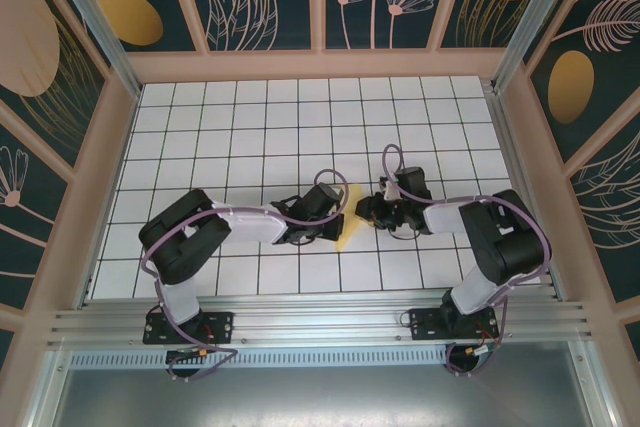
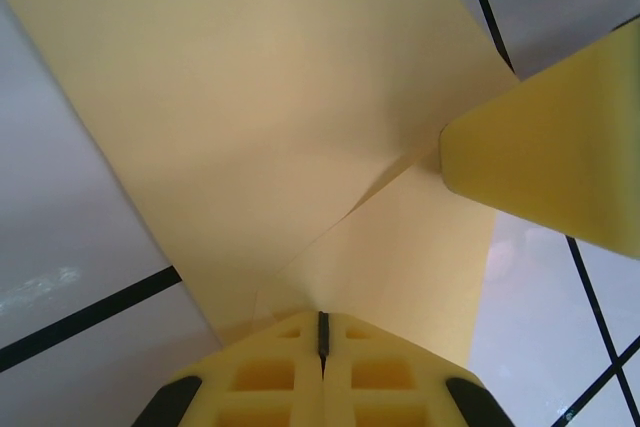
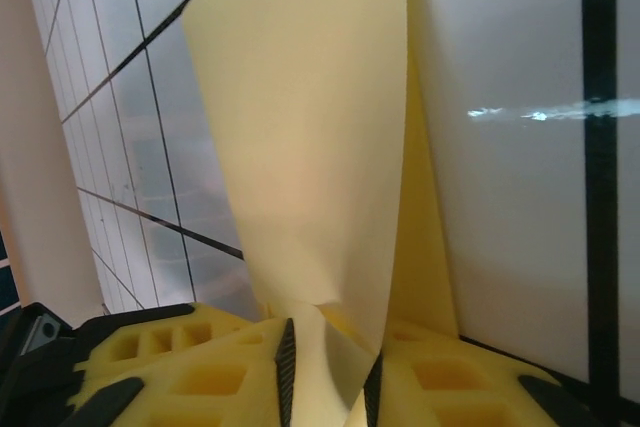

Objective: Fold a paper plane with a square sheet of paper (pick it up from the middle)
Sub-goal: Fourth fold the wing at the center of the table.

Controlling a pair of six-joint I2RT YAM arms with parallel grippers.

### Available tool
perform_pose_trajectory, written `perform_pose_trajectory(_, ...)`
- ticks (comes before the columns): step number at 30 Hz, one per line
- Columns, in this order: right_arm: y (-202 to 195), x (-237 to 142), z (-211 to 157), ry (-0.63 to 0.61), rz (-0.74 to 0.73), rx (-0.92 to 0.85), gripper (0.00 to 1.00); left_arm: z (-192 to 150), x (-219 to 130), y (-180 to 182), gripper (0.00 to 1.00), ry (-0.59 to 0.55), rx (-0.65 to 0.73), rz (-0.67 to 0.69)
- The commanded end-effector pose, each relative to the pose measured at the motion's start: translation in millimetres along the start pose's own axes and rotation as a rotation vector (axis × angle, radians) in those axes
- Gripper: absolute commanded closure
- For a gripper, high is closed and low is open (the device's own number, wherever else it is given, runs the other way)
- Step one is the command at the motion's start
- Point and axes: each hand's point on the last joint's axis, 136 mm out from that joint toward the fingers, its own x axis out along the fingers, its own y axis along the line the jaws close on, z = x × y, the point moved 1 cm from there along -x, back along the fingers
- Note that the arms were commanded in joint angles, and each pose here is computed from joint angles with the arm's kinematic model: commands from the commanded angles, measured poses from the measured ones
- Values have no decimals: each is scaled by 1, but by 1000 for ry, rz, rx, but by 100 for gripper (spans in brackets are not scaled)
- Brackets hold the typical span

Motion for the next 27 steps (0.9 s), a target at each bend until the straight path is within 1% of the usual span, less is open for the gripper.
perform_pose_trajectory(1,16,2,5,8,54,-51,81,0,-10,3,100,-15,3,16)
perform_pose_trajectory(3,17,1,5,-3,50,-50,87,4,-15,2,100,-34,-7,12)
perform_pose_trajectory(5,19,-2,4,-20,44,-38,90,7,-25,0,92,-69,-26,-2)
perform_pose_trajectory(8,25,-4,-2,-45,35,-26,92,18,-48,-9,80,-137,-52,-56)
perform_pose_trajectory(12,31,-4,-8,-101,-8,13,93,24,-72,-24,74,-198,-82,-154)
perform_pose_trajectory(14,36,-6,-9,-148,-24,47,93,19,-78,-25,71,-206,-74,-157)
perform_pose_trajectory(17,40,-6,-18,-185,-51,89,93,5,-78,-26,68,-191,-44,-136)
perform_pose_trajectory(21,30,-15,-22,-269,-82,180,93,-11,-71,-27,67,-166,-10,-88)
perform_pose_trajectory(27,15,-30,-29,-333,-93,250,92,-22,-61,-42,62,-154,9,-122)
